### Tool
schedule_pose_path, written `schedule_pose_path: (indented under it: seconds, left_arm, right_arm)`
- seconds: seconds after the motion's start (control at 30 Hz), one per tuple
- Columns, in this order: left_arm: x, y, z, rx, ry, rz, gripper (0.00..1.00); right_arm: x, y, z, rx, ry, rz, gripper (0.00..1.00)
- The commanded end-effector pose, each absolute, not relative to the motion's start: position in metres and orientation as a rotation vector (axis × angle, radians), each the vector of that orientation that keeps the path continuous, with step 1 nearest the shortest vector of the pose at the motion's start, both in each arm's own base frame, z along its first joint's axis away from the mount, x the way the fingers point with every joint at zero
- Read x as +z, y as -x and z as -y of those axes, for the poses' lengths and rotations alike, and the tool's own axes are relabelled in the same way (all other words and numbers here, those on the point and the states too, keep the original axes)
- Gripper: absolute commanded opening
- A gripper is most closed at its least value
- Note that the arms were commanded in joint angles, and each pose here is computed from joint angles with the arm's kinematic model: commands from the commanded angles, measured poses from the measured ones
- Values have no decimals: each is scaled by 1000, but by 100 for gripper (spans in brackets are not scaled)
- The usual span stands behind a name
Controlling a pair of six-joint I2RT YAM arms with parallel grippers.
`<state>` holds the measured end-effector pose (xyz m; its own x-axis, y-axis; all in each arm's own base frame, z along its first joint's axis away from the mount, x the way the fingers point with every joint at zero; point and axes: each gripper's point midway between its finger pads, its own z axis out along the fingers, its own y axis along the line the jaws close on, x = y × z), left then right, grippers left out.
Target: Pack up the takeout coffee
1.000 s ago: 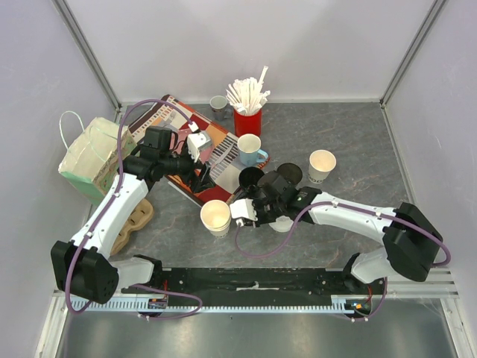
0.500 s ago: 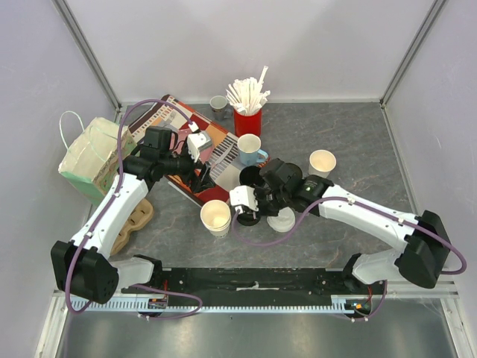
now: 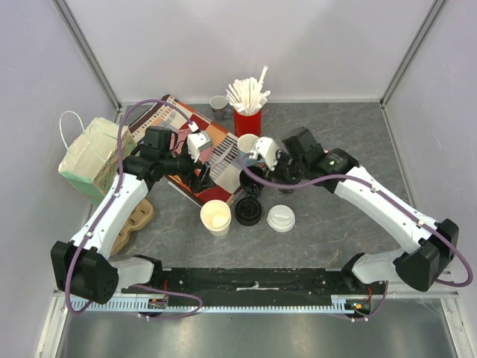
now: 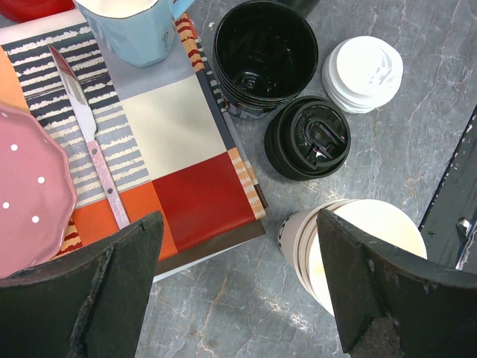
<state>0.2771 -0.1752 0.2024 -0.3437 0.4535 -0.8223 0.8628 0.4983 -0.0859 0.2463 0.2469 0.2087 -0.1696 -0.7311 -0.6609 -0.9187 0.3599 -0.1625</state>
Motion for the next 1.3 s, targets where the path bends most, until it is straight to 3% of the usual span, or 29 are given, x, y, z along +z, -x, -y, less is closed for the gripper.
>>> schedule_pose_path:
  seconds: [0.0, 0.17, 0.4, 0.67, 1.27]
  left_arm:
    - [213, -279, 176, -659, -1106, -1920, 91]
    - [216, -279, 178, -674, -1102, -1914, 91]
    - [220, -277, 181, -698, -1095, -1907, 91]
    - [219, -277, 182, -711, -1101, -1905, 91]
    - [217, -277, 181, -705, -1106, -1906, 91]
  right_arm:
    - [247, -286, -197, 241, 1036, -2090, 0]
    - [237, -330, -148, 116, 774, -2232, 0]
    - [219, -371, -108, 153, 548, -2327, 0]
    - [197, -372, -100, 261, 515, -2381, 0]
    - [153, -373, -88, 207, 504, -2520, 0]
